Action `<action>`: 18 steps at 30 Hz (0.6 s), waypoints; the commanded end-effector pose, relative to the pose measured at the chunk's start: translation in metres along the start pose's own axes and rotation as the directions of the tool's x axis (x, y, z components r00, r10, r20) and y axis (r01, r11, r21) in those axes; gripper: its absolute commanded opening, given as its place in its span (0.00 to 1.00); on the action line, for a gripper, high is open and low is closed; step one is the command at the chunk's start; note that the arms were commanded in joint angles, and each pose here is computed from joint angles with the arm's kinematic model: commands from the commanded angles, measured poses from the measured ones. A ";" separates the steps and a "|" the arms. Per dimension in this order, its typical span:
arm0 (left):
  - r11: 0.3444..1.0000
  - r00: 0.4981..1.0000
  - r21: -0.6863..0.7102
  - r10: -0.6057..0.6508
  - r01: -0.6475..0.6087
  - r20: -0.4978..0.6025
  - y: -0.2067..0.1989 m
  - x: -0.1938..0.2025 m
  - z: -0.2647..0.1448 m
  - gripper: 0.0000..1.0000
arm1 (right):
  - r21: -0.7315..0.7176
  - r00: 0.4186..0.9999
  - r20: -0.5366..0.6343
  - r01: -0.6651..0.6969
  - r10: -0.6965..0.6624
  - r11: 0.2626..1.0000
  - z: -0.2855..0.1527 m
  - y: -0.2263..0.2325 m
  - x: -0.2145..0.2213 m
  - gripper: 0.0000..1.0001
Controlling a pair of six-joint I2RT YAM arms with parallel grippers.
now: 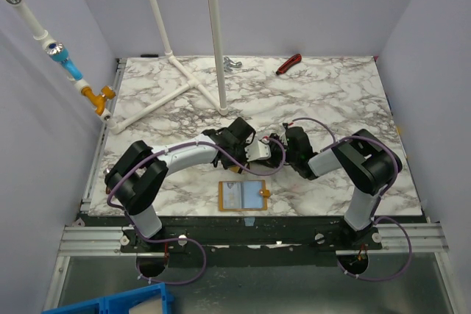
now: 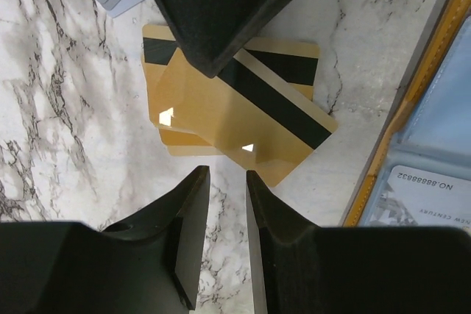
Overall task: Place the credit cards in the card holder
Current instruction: Pick up the credit card from the center of the board.
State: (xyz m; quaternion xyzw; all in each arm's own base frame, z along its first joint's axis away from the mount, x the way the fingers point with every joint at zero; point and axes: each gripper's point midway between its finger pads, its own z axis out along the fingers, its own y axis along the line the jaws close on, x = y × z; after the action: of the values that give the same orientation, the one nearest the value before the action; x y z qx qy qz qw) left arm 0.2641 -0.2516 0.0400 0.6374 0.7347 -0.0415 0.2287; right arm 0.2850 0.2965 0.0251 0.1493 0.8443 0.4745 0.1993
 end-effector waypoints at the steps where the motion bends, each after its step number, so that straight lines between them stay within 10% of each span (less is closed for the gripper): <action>1: 0.999 1.000 0.050 0.010 -0.009 -0.021 -0.017 0.007 0.007 0.29 | 0.103 1.000 -0.019 -0.021 0.023 0.994 0.004 -0.031 0.010 0.36; 18: 0.998 0.994 0.020 0.062 -0.060 -0.087 -0.024 0.028 0.022 0.28 | 0.091 1.000 0.008 -0.007 0.006 0.996 -0.003 -0.020 0.004 0.36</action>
State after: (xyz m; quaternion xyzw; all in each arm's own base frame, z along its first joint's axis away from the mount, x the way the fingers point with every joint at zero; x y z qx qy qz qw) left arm 0.2523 -0.2494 0.0217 0.6539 0.7234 -0.0276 0.2198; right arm 0.2860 0.2965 0.0259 0.1526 0.8432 0.4749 0.2005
